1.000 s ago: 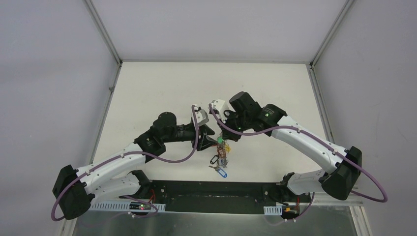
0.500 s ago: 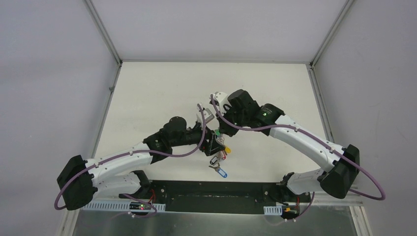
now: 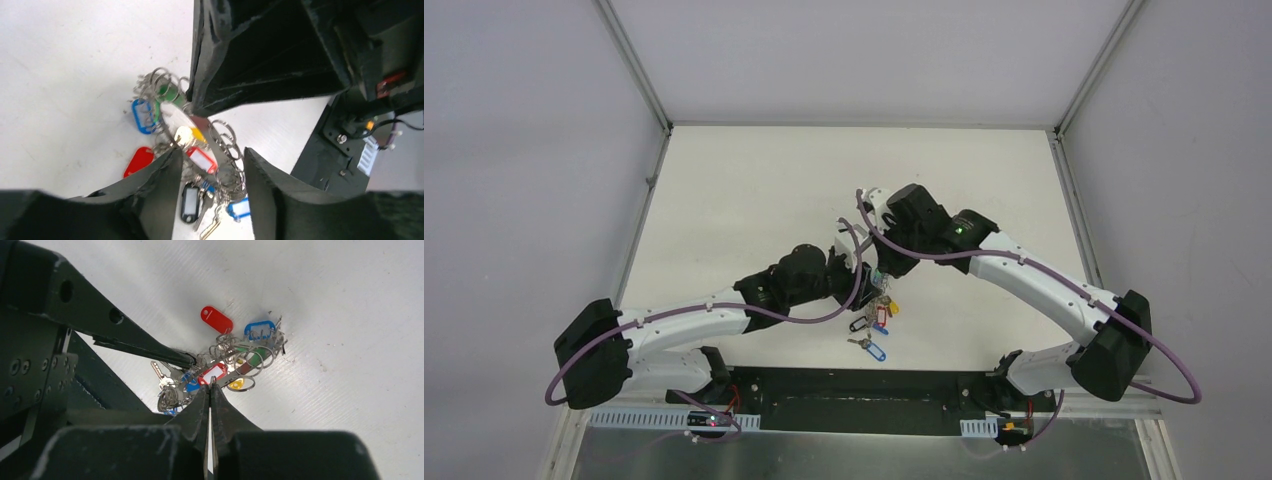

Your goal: Put the keys on the keyring

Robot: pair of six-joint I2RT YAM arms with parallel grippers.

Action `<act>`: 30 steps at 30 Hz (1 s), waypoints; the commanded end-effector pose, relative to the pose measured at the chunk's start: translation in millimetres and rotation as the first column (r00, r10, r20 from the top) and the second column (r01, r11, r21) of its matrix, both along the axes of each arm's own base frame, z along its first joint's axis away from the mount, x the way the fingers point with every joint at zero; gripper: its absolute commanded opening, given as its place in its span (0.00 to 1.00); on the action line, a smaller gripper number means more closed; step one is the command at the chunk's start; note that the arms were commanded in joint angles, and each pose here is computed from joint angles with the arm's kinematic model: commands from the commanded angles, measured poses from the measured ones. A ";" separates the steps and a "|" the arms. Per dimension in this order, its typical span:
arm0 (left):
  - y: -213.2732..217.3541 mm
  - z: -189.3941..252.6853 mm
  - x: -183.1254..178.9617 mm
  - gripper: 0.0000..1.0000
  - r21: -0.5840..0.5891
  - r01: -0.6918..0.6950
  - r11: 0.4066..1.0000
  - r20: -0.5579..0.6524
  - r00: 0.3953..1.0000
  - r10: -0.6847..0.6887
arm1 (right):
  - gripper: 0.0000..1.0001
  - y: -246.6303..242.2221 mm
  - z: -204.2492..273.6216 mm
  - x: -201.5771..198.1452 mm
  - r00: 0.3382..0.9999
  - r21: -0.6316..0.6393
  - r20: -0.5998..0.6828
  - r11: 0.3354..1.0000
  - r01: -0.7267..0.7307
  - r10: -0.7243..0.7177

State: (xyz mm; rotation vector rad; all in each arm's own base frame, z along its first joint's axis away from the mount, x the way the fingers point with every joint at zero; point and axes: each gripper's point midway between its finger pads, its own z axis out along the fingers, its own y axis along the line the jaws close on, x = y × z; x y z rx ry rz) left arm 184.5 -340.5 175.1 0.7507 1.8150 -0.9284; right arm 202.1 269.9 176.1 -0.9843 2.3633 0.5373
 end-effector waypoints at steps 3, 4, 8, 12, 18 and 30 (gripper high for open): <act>23.9 -12.8 -6.4 0.39 0.111 -0.018 0.994 0.028 0.999 0.015 | 0.00 19.7 29.6 -6.1 0.994 0.090 0.047 0.990 -0.105 0.101; 26.0 -13.9 -7.7 0.37 0.114 -0.017 0.993 0.030 0.999 0.014 | 0.00 19.0 29.8 -6.7 0.994 0.088 0.041 0.991 -0.105 0.102; 31.8 -19.3 -8.9 0.30 0.137 -0.022 0.990 0.028 0.999 0.018 | 0.00 16.7 31.3 -9.3 0.992 0.068 0.026 0.989 -0.128 0.127; 31.2 -19.7 -8.2 0.27 0.147 -0.019 0.989 0.031 0.999 0.015 | 0.00 15.6 34.6 -11.7 0.991 0.050 -0.003 0.990 -0.134 0.134; 24.7 -19.9 -7.9 0.27 0.158 0.005 0.987 0.031 0.999 -0.010 | 0.00 7.1 20.5 -10.7 0.991 -0.065 -0.094 0.993 -0.097 0.091; 20.1 -25.2 -9.2 0.18 0.175 0.035 0.984 0.028 0.999 -0.041 | 0.00 -5.4 -1.2 -14.6 0.971 -0.199 -0.236 0.980 -0.012 -0.036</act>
